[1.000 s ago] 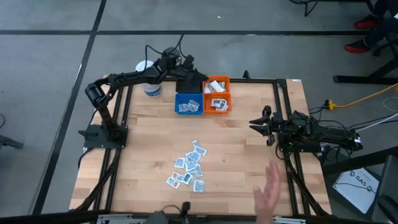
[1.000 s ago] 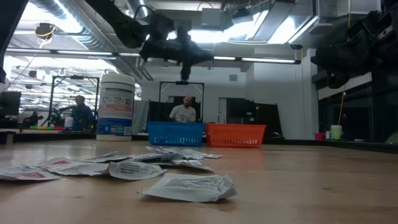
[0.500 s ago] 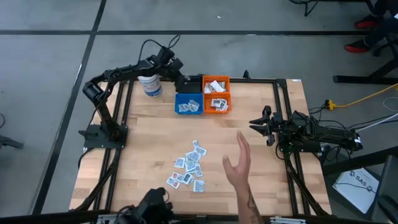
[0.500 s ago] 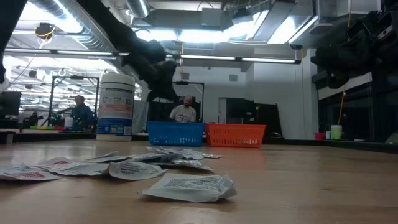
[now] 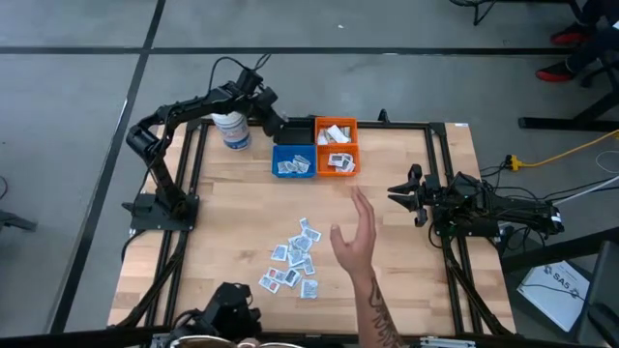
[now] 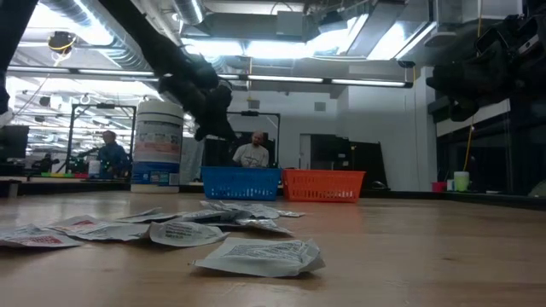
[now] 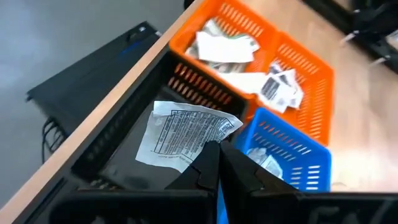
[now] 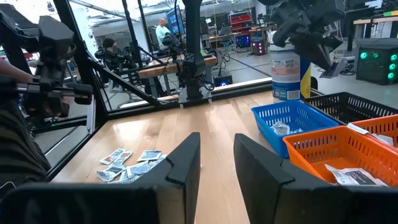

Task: Pick & Place First Aid Supplies
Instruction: Put the alcohol pad into the black bin

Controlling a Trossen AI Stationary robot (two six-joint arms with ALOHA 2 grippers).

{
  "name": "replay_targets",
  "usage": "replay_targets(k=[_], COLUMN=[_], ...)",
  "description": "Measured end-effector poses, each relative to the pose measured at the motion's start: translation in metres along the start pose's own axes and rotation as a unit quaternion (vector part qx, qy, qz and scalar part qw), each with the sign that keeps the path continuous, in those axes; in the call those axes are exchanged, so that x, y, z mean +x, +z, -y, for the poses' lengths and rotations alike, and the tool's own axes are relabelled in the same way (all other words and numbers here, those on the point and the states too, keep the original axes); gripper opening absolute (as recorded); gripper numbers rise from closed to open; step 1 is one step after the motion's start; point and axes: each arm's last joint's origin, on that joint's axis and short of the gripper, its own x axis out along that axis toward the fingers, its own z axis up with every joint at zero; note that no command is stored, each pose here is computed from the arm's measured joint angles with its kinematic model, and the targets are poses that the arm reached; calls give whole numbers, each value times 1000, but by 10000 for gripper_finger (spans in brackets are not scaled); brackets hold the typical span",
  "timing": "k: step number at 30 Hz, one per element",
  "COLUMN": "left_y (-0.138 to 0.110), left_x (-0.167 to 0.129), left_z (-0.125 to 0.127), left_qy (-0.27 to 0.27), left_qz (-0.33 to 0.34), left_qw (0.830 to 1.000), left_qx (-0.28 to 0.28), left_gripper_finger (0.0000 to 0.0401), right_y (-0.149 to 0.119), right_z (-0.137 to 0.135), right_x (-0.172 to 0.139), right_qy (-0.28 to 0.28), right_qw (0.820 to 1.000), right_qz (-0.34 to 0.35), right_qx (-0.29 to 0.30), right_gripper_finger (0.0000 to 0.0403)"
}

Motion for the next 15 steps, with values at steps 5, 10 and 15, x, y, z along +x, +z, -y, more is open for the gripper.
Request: replay_targets(k=[5,10,15], left_y=[4,4,6], left_x=[1,2,4], left_z=[3,4,8], left_qy=[-17,-14,-11], left_qz=[18,17,20], left_qw=[1000,999,998], left_qx=[18,26,58], left_gripper_finger=[5,5,15], right_y=[0,0,0], right_z=[0,0,0], right_x=[0,0,0], right_qy=[0,0,0], right_qw=[1000,1000,1000], right_qz=[0,0,0], right_qx=[0,0,0], right_gripper_finger=[100,100,100])
